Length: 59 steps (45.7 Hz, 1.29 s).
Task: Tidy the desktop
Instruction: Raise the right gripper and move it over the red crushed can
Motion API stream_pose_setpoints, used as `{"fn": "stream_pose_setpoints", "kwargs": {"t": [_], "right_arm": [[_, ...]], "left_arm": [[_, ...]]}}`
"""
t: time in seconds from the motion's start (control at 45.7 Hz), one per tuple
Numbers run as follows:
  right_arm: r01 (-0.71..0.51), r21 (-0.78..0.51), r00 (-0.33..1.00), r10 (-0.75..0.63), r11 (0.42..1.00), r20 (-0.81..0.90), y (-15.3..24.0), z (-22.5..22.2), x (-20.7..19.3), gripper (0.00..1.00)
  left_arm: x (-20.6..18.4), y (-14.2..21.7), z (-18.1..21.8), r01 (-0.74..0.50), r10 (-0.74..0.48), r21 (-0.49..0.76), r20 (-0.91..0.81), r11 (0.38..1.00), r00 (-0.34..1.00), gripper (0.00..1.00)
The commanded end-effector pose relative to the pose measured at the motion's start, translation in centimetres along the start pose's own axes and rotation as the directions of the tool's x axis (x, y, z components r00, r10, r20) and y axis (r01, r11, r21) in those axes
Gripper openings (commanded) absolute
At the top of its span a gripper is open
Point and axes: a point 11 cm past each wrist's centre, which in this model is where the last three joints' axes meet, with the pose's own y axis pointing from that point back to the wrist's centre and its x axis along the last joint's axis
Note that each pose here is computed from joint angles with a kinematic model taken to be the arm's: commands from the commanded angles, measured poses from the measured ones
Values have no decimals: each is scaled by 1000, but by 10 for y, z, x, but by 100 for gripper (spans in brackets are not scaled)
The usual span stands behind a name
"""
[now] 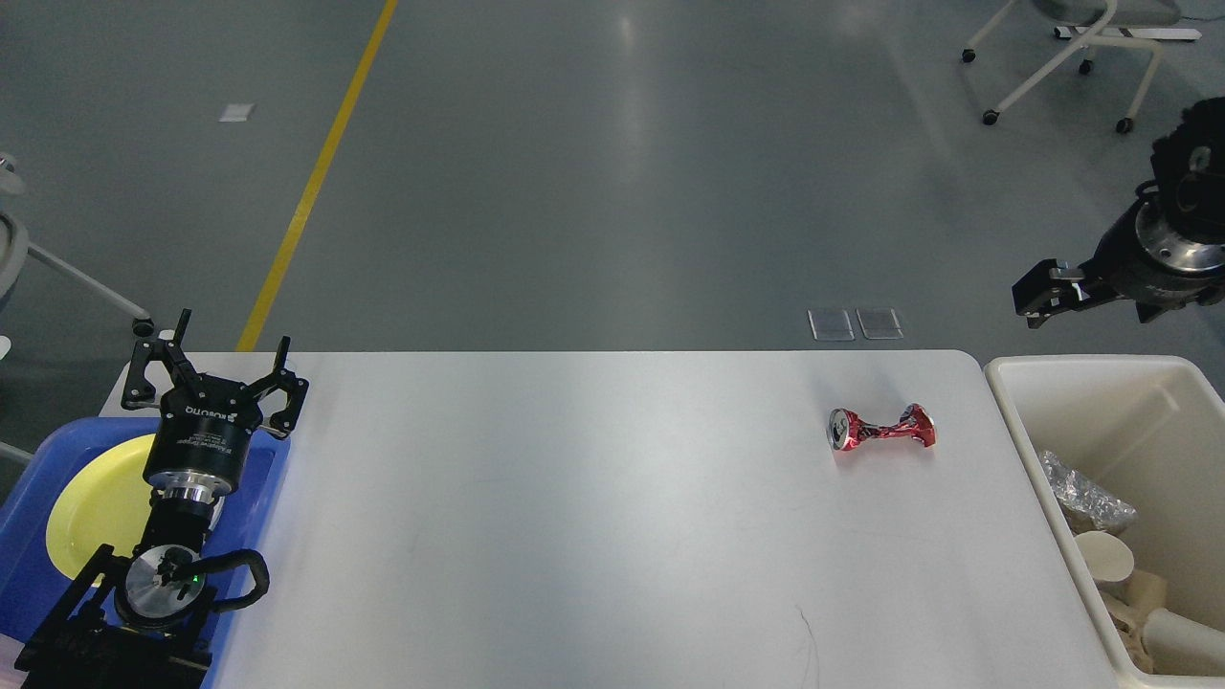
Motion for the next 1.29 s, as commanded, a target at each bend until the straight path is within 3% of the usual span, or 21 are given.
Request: {"fn": "stream_pose_setpoints", "kwargs": {"t": [0.0,0.109,0.306,0.394,0.94,1.115,1.269], "right_arm": [[61,93,998,-63,994,13,55,-37,-1,100],[100,143,995,-101,985,1,100,-61,-12,100],[221,184,973,-203,958,-110,133,-88,-64,100],[258,185,964,-240,948,-118,131,-88,-74,100],[218,192,975,-206,957,-82,124,-84,-60,100],[187,267,977,-207,945,50,110,-79,-40,100],[132,360,934,-238,924,268,75,-64,-13,100]], "left_arm": [[0,0,0,2,-2,0,0,1000,1000,96],[0,0,0,2,-2,0,0,1000,1000,96],[0,0,0,0,0,-1,0,1000,1000,96],[0,0,0,0,0,-1,0,1000,1000,96],[0,0,0,1,-1,-1,-1,1000,1000,96],[0,0,0,1,-1,-1,-1,1000,1000,96],[0,0,0,2,-2,0,0,1000,1000,96]]}}
